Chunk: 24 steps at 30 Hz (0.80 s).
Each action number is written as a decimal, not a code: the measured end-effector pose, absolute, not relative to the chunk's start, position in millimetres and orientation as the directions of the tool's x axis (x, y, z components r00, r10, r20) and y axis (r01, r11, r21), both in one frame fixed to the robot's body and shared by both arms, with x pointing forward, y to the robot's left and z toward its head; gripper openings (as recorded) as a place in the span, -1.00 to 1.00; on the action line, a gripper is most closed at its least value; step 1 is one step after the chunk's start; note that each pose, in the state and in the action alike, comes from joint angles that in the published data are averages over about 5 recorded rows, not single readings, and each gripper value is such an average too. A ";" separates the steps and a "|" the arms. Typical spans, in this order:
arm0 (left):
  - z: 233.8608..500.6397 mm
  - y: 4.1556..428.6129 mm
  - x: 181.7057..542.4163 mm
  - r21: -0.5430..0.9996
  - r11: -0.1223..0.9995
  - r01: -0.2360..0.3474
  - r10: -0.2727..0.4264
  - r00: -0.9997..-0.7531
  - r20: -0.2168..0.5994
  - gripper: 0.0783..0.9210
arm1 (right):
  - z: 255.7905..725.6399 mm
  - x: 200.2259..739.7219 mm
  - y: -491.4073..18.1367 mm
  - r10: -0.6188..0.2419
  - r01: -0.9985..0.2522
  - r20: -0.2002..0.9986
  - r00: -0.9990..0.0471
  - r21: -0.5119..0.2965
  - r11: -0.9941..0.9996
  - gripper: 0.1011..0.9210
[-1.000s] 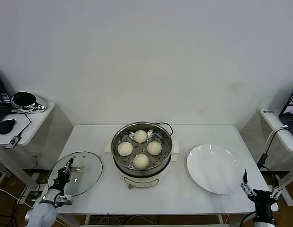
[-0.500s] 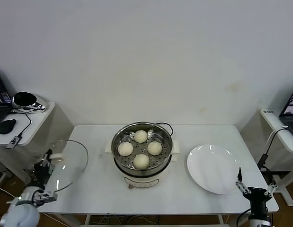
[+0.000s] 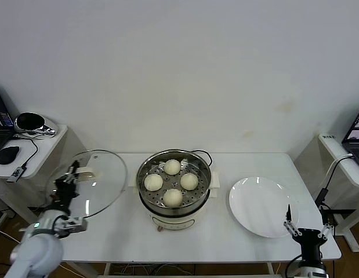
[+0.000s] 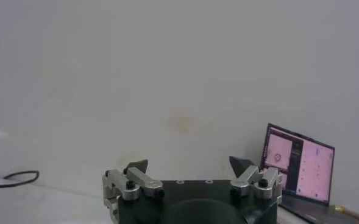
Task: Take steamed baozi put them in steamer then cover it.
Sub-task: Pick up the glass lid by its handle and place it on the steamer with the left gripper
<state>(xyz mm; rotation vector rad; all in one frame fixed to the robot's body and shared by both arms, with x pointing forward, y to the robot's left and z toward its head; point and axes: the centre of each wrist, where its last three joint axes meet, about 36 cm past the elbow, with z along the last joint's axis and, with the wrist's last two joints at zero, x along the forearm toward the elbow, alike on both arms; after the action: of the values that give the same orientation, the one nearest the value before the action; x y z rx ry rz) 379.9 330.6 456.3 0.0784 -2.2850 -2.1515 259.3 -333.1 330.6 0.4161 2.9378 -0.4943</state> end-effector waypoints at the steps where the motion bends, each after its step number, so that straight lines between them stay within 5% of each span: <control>1: 456.4 322.5 382.7 0.998 0.063 -0.032 -0.030 -0.999 -0.030 -0.83 | 329.7 260.1 -332.0 0.247 0.290 -0.173 -0.954 -0.303 0.908 0.76; 24: 461.1 153.2 431.1 0.998 0.061 0.024 0.082 -0.996 0.019 -0.83 | 316.2 261.2 -324.8 0.232 0.263 -0.128 -0.964 -0.350 0.899 0.76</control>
<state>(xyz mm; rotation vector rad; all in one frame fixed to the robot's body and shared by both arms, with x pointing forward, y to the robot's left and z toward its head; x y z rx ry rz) 431.1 153.2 461.1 -0.1159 -2.3183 -2.1790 261.2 -324.8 316.2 0.3891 2.9797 -0.5677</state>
